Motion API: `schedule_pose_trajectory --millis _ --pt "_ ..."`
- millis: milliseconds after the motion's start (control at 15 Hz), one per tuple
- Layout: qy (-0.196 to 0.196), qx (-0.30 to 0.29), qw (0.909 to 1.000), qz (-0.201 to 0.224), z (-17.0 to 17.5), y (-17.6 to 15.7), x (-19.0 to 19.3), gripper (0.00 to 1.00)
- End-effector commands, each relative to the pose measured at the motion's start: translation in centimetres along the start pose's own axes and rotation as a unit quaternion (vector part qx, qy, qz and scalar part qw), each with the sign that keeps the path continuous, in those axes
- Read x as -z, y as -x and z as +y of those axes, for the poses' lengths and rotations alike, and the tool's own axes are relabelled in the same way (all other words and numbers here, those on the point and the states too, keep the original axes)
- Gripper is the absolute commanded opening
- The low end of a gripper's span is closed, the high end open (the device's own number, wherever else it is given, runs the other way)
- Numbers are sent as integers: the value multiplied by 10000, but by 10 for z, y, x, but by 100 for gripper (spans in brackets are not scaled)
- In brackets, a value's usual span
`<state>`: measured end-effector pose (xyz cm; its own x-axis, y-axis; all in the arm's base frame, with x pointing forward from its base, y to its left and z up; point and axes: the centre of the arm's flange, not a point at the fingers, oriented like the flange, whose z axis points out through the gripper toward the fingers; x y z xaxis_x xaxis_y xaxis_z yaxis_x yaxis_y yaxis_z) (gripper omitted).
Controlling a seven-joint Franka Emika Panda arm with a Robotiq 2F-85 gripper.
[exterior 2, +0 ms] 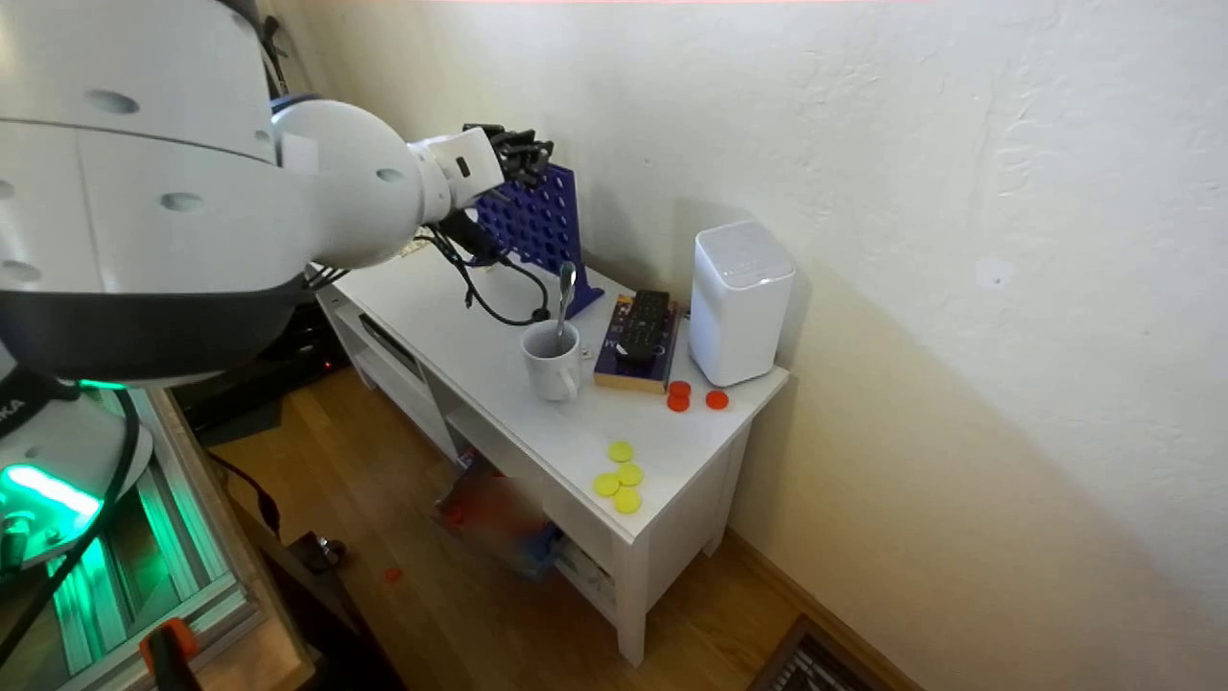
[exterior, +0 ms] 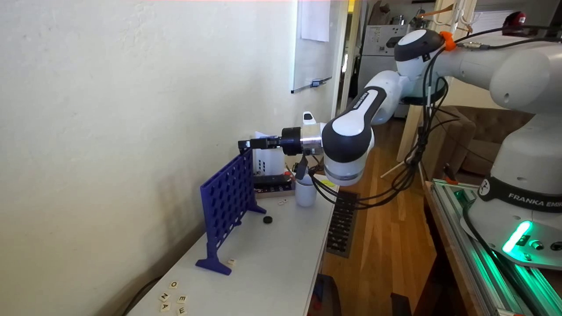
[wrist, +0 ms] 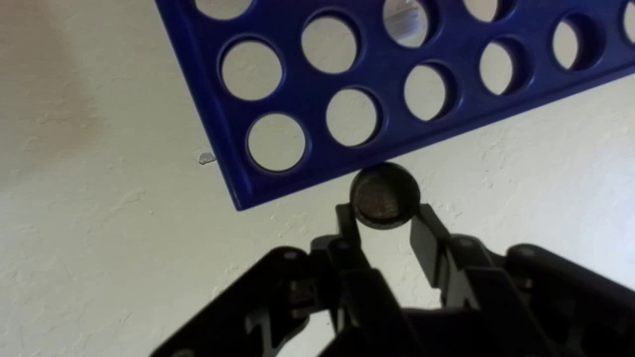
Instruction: Put one dark blue circle inside the blue object
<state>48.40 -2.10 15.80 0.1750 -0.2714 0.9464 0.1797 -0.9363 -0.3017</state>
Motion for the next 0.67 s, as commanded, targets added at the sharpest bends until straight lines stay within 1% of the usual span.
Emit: schedule_pose_trajectory --millis 0,333,600 --pt "-2 27 9998 193 -11 7 3 8" --pt "8 22 9997 262 -14 7 2 8" --pt "138 107 9992 365 -11 7 -1 8"
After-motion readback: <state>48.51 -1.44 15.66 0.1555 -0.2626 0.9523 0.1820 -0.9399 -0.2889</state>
